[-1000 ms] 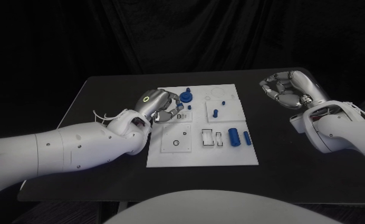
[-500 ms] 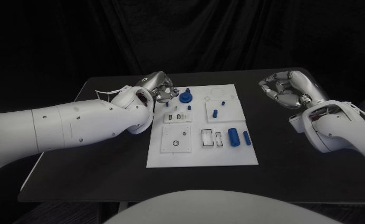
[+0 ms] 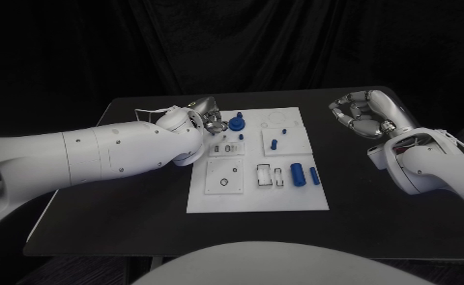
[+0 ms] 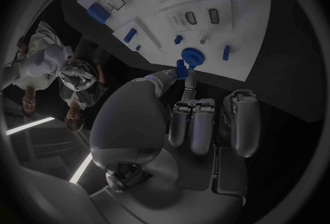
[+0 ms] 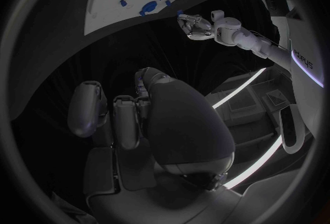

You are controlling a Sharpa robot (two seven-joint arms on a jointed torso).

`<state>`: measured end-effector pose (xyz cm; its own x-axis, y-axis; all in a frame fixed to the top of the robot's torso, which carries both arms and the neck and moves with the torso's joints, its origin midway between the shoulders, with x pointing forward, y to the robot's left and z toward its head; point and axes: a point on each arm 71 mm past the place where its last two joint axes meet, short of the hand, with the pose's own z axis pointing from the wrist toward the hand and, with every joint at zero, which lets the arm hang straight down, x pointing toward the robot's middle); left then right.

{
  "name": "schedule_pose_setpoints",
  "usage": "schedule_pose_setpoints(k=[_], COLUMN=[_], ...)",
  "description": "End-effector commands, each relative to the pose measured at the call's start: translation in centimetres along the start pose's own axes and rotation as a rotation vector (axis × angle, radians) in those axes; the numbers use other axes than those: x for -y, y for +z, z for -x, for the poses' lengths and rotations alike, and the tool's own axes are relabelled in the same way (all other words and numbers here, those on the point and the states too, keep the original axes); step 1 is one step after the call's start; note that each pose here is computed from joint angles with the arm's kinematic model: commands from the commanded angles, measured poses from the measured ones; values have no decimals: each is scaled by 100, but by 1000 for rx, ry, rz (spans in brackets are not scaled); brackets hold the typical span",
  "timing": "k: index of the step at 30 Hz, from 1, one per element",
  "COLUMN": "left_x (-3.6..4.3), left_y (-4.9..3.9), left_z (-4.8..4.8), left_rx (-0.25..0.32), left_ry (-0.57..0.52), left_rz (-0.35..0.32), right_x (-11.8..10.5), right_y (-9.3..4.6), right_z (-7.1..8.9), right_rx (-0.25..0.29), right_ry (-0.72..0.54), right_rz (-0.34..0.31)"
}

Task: Assemble the parts on the task board

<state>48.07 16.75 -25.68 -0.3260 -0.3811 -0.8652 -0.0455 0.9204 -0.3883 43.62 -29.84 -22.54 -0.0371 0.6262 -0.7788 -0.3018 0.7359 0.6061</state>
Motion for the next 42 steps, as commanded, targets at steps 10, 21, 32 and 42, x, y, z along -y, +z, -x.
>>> schedule_pose_setpoints(k=[10,21,32,42], left_x=[4,-43,-95,-140], left_y=[32,13,-1,-15], left_z=[-39,-173,-290,-388], left_rx=[-1,7,-3,-22], left_ry=[-44,-69,-75,-73], left_rz=[38,28,26,29], right_x=[5,-4,-4,-7], right_y=[-19,-21,-29,-27], right_z=[10,8,16,12], right_rx=[9,11,13,12], right_ry=[-2,-1,-1,0], right_rz=[-8,-4,-4,-4])
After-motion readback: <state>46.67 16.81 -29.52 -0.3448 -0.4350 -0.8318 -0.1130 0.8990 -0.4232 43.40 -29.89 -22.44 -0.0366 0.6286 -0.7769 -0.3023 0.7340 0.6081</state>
